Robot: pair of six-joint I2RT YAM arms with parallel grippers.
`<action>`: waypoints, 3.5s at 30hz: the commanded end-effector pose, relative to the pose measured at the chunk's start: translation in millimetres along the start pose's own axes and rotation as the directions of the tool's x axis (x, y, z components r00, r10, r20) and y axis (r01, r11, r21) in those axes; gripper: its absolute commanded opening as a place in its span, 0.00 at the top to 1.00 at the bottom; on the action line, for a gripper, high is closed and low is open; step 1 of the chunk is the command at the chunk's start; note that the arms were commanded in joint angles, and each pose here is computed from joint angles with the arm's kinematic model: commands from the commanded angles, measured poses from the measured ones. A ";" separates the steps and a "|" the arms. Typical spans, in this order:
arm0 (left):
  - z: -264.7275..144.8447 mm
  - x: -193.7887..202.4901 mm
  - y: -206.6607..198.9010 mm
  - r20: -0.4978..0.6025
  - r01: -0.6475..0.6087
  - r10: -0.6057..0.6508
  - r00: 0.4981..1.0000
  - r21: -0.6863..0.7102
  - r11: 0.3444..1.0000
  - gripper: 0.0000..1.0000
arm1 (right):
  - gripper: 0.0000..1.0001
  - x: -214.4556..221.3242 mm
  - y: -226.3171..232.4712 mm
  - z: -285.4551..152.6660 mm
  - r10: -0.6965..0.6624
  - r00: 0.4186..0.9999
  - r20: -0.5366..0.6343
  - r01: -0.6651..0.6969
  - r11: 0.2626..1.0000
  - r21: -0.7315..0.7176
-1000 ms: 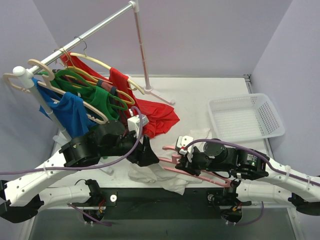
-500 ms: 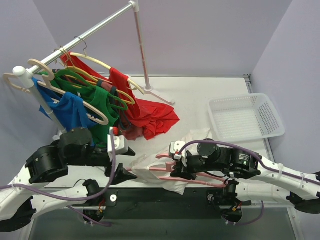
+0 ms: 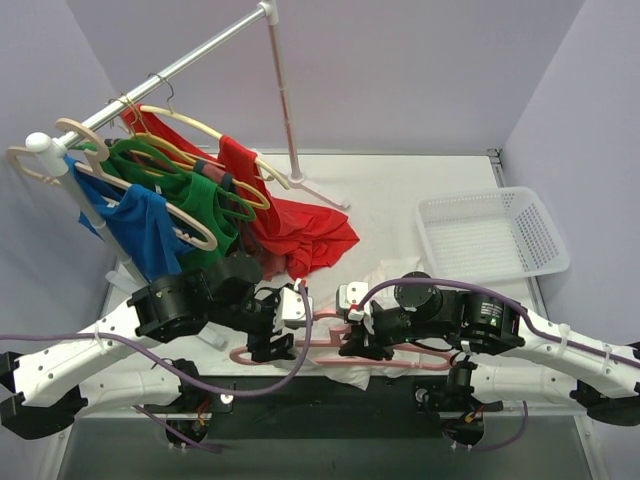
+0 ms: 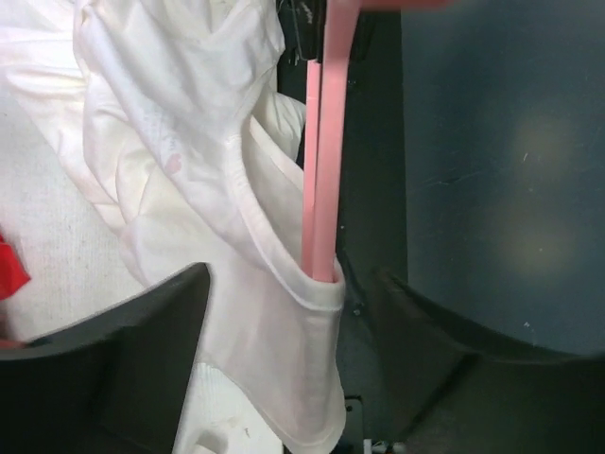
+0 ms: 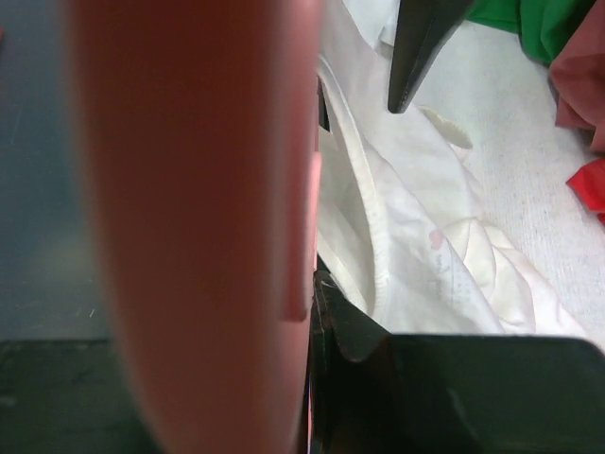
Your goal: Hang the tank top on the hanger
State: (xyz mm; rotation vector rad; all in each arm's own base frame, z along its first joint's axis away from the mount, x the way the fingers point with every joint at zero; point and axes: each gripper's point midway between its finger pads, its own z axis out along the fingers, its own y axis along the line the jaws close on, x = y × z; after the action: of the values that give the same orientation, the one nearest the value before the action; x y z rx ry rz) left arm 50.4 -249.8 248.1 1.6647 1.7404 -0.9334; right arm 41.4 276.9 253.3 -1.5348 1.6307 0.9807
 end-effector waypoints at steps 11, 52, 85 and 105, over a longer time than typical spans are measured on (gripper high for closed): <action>-2.1 3.0 18.7 0.204 0.180 -0.142 0.969 -0.180 0.967 1.00 | 0.74 -28.8 -39.9 -24.8 0.097 0.982 0.163 -0.139 0.951 0.275; -61.1 -31.3 64.3 0.636 0.747 -0.498 0.589 -0.193 0.636 1.00 | 0.32 172.6 -40.9 -19.5 0.451 0.807 -0.381 0.044 0.598 0.800; -63.0 -26.0 58.7 0.603 0.716 -0.490 0.629 -0.205 0.667 1.00 | 1.00 180.3 -67.7 -33.5 0.522 0.846 -0.110 -0.229 0.542 0.809; -59.1 -26.7 53.7 0.595 0.712 -0.505 0.625 -0.171 0.681 1.00 | 0.80 178.3 -69.0 12.4 0.479 0.802 -0.357 -0.037 0.636 0.771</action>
State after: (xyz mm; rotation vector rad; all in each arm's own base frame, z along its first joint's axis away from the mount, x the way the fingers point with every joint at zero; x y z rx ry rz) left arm 109.6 -218.2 274.0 0.4488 2.0535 -1.0341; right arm 91.7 194.7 82.0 -1.0091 2.3298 -0.0709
